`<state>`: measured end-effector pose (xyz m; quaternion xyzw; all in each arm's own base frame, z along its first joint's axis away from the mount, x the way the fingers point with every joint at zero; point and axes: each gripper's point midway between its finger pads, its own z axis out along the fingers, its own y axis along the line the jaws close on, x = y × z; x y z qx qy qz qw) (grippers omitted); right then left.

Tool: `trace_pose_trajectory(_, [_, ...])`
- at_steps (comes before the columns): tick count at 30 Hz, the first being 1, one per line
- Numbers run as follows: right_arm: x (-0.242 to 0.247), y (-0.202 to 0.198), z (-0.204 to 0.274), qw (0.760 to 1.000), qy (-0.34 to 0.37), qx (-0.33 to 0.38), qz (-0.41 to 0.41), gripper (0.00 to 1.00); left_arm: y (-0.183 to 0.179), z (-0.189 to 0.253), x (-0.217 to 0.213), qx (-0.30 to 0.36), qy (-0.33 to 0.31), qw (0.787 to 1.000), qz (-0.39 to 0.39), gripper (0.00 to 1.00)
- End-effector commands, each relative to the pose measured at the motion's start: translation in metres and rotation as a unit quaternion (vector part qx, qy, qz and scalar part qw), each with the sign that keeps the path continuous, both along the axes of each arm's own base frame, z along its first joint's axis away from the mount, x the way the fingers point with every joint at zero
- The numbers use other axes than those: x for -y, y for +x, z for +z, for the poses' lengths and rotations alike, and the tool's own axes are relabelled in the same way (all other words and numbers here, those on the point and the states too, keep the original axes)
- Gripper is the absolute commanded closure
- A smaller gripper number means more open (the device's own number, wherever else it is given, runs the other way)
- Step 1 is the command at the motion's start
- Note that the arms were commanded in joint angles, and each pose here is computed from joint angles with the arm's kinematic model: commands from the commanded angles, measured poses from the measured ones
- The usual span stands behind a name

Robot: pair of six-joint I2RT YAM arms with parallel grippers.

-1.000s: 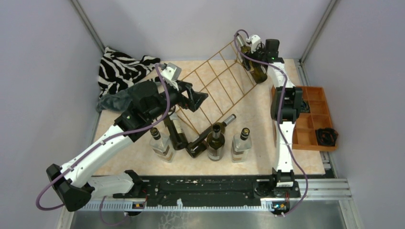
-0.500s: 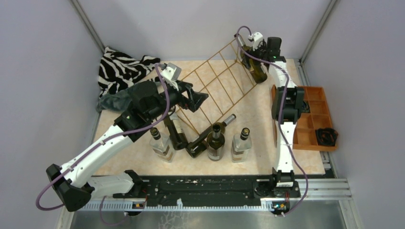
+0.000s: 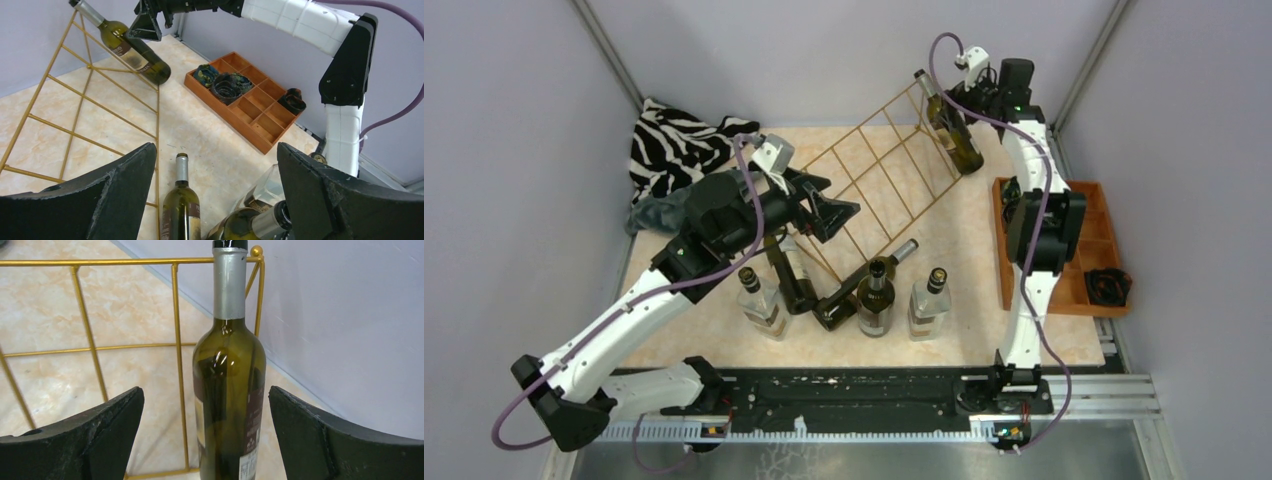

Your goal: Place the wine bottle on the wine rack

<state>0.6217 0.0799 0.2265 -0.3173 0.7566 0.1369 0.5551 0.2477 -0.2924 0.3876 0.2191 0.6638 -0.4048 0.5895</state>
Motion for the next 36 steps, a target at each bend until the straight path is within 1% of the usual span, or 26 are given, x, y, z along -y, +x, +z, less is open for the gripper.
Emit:
trace_pose_trajectory(1, [0.007, -0.039, 0.078, 0.999, 0.001, 0.052, 0.013, 0.06, -0.02, 0.036, 0.001, 0.021, -0.042, 0.998, -0.043, 0.02])
trace_pose_trajectory(6, [-0.001, -0.103, 0.108, 0.998, 0.018, 0.037, 0.036, 0.06, -0.035, 0.042, 0.001, -0.002, -0.054, 0.996, -0.068, 0.01])
trace_pose_trajectory(10, [-0.015, -0.164, 0.124, 0.996, 0.049, 0.026, 0.064, 0.05, -0.048, 0.049, -0.004, -0.007, -0.066, 0.994, -0.083, 0.01])
trace_pose_trajectory(16, [-0.039, -0.258, 0.12, 0.988, 0.114, -0.002, 0.109, 0.04, -0.071, 0.062, -0.014, -0.03, -0.09, 0.99, -0.105, 0.01])
trace_pose_trajectory(18, [-0.045, -0.289, 0.119, 0.984, 0.122, -0.003, 0.127, 0.04, -0.078, 0.063, -0.016, -0.042, -0.092, 0.988, -0.114, 0.02])
trace_pose_trajectory(20, [-0.046, -0.309, 0.112, 0.984, 0.122, -0.018, 0.128, 0.04, -0.085, 0.062, -0.017, -0.055, -0.091, 0.986, -0.126, 0.04])
trace_pose_trajectory(23, [-0.042, -0.33, 0.103, 0.987, 0.104, -0.019, 0.118, 0.03, -0.096, 0.06, -0.012, -0.072, -0.09, 0.98, -0.159, 0.07])
trace_pose_trajectory(26, [-0.035, -0.339, 0.095, 0.991, 0.087, -0.014, 0.097, 0.02, -0.103, 0.057, -0.004, -0.089, -0.08, 0.975, -0.188, 0.12])
trace_pose_trajectory(30, [-0.025, -0.34, 0.081, 0.993, 0.089, -0.022, 0.071, 0.02, -0.114, 0.064, 0.01, -0.075, -0.07, 0.972, -0.21, 0.14])
trace_pose_trajectory(32, [-0.021, -0.338, 0.074, 0.993, 0.1, -0.03, 0.061, 0.01, -0.119, 0.066, 0.025, -0.069, -0.058, 0.971, -0.22, 0.14])
trace_pose_trajectory(34, [-0.016, -0.336, 0.069, 0.992, 0.108, -0.034, 0.05, 0.02, -0.13, 0.066, 0.046, -0.058, -0.036, 0.97, -0.231, 0.14])
trace_pose_trajectory(36, [-0.01, -0.335, 0.067, 0.993, 0.11, -0.034, 0.039, 0.02, -0.131, 0.058, 0.063, -0.048, -0.002, 0.973, -0.225, 0.13])
